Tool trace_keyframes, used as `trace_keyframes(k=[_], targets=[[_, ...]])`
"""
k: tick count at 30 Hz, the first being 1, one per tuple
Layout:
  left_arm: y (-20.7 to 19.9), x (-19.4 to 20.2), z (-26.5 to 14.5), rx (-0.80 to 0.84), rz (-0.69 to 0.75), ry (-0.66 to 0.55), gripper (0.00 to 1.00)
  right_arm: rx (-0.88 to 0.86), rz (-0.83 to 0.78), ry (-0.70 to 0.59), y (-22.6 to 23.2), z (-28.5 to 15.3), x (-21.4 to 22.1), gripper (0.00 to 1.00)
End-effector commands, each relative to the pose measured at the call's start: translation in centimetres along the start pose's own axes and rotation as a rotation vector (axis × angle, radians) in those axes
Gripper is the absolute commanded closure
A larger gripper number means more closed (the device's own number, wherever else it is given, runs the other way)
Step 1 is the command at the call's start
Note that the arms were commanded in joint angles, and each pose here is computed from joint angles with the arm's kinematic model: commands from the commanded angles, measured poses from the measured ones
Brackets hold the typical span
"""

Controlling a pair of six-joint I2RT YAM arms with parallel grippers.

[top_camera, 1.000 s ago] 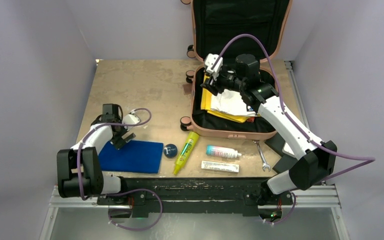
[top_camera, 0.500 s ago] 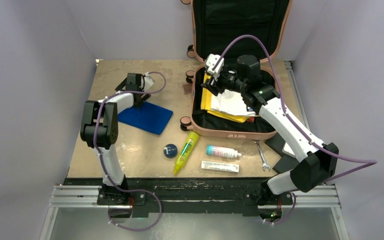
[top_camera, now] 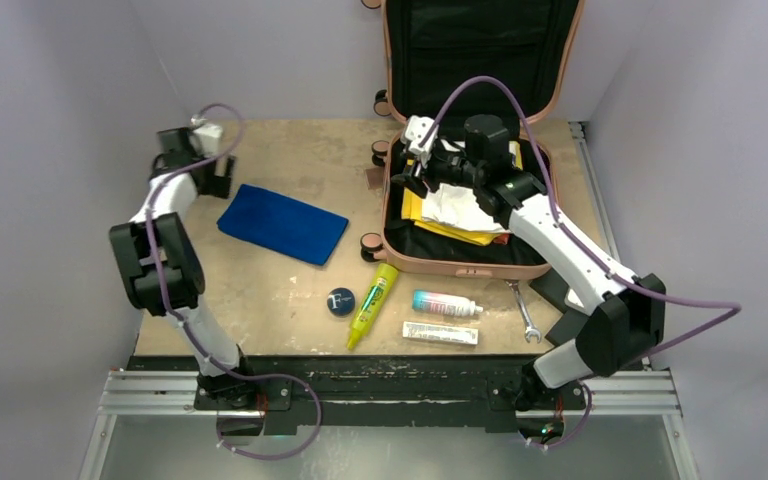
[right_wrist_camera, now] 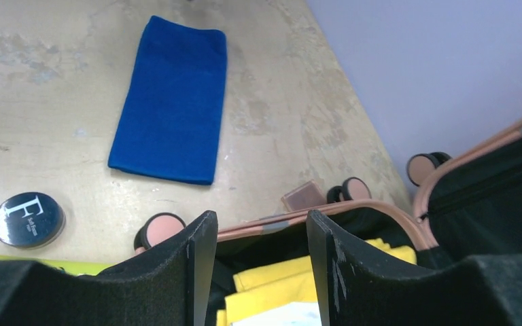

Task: Pack the luggage
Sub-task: Move the clothes to the center of the board.

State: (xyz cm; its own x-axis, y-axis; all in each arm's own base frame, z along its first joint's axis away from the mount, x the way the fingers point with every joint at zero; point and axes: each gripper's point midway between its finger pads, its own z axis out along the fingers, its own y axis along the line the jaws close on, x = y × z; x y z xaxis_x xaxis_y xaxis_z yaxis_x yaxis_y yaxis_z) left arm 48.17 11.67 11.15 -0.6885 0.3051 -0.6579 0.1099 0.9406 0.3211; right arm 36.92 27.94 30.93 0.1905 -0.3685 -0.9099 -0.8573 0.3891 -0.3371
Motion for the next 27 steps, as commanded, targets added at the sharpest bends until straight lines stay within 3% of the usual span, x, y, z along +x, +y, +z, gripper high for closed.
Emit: trace_keyframes(k=[1,5,10,20,27], targets=[[1.4,4.9,0.2,0.177,-0.24,0.054,0.01,-0.068,0.012,-0.048,0.9,2.5,-1.2,0.46],[0.9,7.8,2.2,0.382,-0.395,0.088,0.02,-0.103,0.019,-0.031,2.1,4.7,-1.0,0.46],[0.1,7.8,3.3,0.594,-0.533,0.068,0.03,-0.116,0.008,-0.017,3.4,6.0,-1.4,0.46],[-2.6,9.9,2.9,0.67,-0.579,0.112,0.03,-0.128,0.006,0.017,4.8,8.2,-0.9,0.46],[-4.2,10.8,1.5,0.688,-0.582,0.119,0.04,-0.224,-0.155,0.053,8.7,13.8,0.2,0.46]])
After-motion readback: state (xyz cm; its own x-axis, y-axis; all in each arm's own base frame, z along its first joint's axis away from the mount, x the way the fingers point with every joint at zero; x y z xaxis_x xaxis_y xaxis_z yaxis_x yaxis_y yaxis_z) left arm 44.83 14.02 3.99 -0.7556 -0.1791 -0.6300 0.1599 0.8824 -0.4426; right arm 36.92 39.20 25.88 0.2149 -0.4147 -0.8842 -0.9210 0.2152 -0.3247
